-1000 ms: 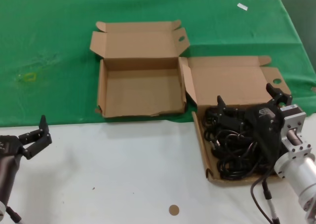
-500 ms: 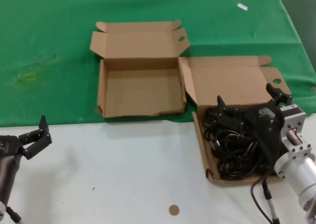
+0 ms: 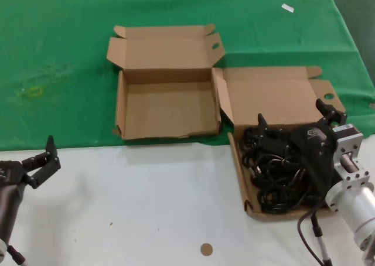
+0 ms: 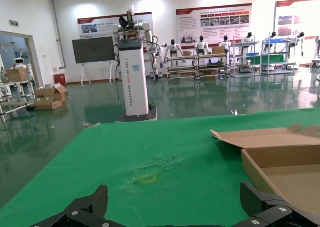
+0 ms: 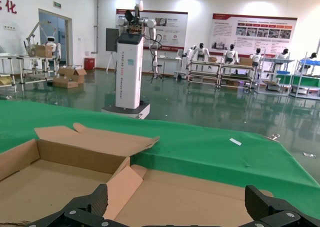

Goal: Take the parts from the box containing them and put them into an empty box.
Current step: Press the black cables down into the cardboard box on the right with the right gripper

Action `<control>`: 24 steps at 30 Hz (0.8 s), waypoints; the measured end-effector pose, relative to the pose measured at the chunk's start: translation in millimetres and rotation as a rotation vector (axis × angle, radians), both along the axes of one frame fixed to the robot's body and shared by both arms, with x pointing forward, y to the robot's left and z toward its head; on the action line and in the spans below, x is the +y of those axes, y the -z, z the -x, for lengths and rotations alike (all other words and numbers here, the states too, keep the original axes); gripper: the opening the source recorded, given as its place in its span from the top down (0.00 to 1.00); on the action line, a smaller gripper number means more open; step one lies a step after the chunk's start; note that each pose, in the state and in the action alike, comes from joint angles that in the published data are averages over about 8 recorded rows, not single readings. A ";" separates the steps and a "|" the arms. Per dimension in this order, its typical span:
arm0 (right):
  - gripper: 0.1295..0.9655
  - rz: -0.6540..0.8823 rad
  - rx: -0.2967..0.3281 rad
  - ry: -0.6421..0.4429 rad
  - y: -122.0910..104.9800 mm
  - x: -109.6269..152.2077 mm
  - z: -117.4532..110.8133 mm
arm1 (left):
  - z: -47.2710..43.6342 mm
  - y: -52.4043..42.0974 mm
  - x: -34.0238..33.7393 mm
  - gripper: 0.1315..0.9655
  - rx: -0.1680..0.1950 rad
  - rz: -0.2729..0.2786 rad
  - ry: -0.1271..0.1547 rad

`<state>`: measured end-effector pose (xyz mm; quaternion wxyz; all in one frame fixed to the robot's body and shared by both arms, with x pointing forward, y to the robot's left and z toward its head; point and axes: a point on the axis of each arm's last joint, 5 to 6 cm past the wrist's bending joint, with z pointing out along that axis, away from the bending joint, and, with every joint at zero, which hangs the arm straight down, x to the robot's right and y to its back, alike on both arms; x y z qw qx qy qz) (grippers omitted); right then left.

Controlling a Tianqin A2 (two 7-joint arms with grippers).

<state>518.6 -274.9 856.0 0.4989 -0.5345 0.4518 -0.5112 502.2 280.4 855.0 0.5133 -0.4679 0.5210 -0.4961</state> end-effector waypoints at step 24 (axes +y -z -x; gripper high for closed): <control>0.00 0.044 0.015 0.010 -4.3 -13.1 0.2 | 0.0 0.0 0.0 0.41 0.000 0.000 0.000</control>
